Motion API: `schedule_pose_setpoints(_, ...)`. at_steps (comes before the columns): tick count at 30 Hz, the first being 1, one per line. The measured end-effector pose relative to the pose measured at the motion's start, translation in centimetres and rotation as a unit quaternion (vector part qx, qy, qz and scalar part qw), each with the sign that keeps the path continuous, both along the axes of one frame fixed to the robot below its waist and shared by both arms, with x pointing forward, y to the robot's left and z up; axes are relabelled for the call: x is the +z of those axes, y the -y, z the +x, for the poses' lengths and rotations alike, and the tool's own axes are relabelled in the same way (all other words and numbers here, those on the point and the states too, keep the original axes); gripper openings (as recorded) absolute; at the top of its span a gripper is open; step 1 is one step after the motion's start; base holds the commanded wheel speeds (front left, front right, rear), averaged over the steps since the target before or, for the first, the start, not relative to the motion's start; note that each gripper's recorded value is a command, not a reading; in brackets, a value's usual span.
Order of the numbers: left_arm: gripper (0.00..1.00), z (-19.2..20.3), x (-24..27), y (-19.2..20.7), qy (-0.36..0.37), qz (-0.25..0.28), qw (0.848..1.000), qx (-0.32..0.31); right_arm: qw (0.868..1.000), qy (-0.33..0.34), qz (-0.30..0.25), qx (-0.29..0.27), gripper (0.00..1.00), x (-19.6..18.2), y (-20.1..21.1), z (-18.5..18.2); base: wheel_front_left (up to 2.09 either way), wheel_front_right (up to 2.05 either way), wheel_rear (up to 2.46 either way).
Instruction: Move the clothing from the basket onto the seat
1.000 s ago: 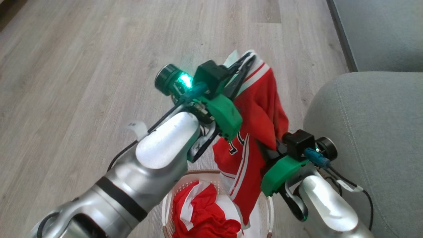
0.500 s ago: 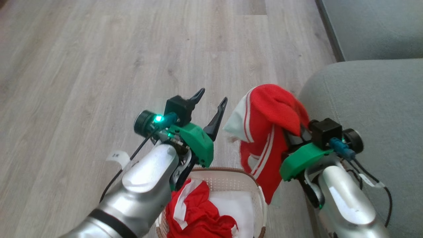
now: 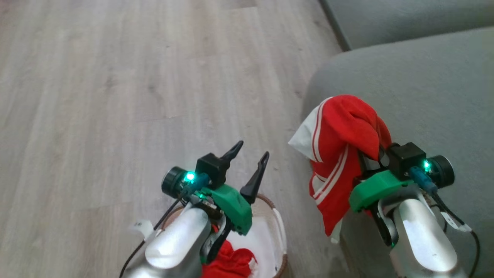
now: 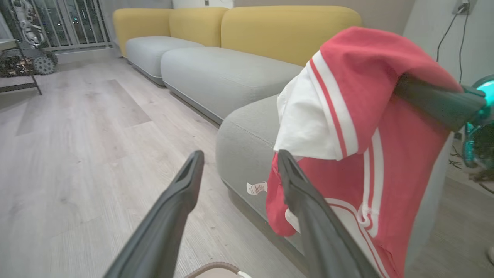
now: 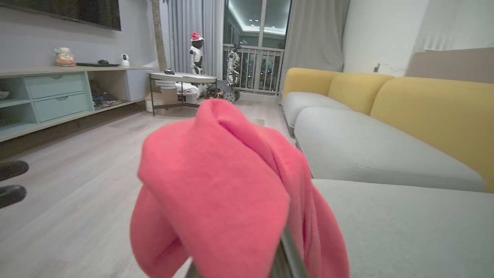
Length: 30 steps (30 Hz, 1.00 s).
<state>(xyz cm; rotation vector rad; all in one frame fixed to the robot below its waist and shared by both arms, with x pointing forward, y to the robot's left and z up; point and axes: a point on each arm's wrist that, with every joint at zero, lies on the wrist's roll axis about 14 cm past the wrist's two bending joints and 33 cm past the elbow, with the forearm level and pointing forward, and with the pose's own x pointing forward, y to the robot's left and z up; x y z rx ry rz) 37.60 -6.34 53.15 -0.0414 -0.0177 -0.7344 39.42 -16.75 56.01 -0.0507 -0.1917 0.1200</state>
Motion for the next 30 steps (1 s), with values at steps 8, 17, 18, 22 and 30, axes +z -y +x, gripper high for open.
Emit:
schedule_pose_setpoints(8,1.00,-2.2,-1.9,4.0,-0.020,0.001,0.998,-0.064,0.997,-0.011,-0.005,-0.079,0.00,-1.1,5.8,-2.7,0.00,0.00,0.00)
schedule_pose_setpoints(17,1.00,-2.9,-2.8,6.3,-0.025,0.004,0.994,-0.105,0.993,-0.030,-0.010,-0.118,0.00,-2.3,8.6,-4.0,0.00,0.00,0.00)
schedule_pose_setpoints(18,1.00,-3.0,-2.9,6.3,-0.027,0.004,0.994,-0.108,0.992,-0.032,-0.010,-0.118,0.00,-2.4,8.7,-3.9,0.00,0.00,0.00)
schedule_pose_setpoints(22,1.00,-2.5,-3.6,5.8,-0.035,0.003,0.994,-0.101,0.993,-0.038,-0.016,-0.110,0.00,-2.7,8.4,-2.9,0.00,0.00,0.00)
schedule_pose_setpoints(30,1.00,0.2,-4.4,5.2,-0.037,-0.007,0.996,-0.085,0.994,0.026,-0.028,-0.102,0.00,3.7,10.2,4.8,0.00,0.00,0.00)
